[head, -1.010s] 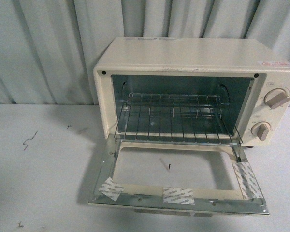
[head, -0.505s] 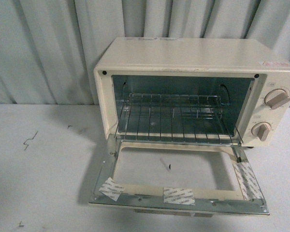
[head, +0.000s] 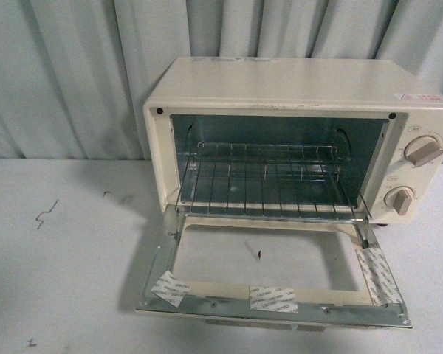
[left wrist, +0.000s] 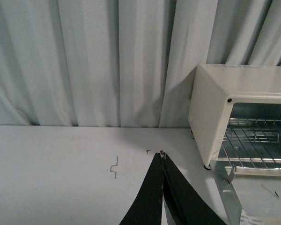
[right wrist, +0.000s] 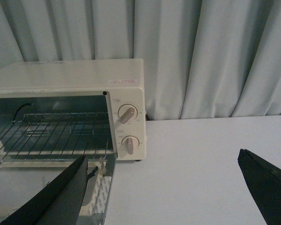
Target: Open oven
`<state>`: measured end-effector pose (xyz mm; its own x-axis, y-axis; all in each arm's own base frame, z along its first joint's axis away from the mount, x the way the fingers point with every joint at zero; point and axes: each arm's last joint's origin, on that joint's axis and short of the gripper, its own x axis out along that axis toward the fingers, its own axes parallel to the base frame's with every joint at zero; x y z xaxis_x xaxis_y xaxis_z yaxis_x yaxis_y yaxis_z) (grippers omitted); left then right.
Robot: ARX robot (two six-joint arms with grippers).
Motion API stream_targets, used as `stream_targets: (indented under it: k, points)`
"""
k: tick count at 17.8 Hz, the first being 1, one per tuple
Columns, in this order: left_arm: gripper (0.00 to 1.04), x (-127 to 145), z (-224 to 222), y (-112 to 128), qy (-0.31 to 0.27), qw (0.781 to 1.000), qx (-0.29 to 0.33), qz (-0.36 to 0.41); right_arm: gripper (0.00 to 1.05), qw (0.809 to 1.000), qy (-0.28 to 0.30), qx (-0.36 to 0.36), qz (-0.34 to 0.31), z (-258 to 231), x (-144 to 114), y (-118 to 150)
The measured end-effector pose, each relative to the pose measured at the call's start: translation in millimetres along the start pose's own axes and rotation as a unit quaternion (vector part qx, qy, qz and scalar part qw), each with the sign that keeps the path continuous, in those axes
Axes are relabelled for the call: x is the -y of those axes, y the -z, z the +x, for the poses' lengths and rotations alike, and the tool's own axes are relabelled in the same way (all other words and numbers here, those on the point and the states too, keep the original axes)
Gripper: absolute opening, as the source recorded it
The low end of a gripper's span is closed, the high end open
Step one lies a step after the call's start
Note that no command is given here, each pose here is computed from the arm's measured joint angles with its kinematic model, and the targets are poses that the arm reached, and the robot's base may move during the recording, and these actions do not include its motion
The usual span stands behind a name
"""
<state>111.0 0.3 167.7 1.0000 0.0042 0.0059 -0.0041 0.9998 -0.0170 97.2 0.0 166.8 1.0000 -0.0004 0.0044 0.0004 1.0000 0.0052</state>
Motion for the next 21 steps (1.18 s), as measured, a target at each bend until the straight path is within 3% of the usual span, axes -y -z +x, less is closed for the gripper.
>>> stream_targets:
  k: [9,10,17,18,21]
  points:
    - [0.02,0,-13,3,0.002,1.000,-0.006,0.000,0.98,1.000,0.000,0.000,0.000,0,0,0]
    - [0.08,0,-13,3,0.001,1.000,-0.006,0.000,0.98,1.000,0.000,0.000,0.000,0,0,0]
    - [0.93,0,-13,3,0.001,1.000,-0.005,0.000,0.98,1.000,0.000,0.000,0.000,0,0,0]
    - [1.00,0,-13,3,0.001,1.000,-0.005,0.001,0.98,1.000,0.000,0.000,0.000,0,0,0]
    - [0.98,0,-13,3,0.001,1.000,-0.005,0.001,0.98,1.000,0.000,0.000,0.000,0,0,0]
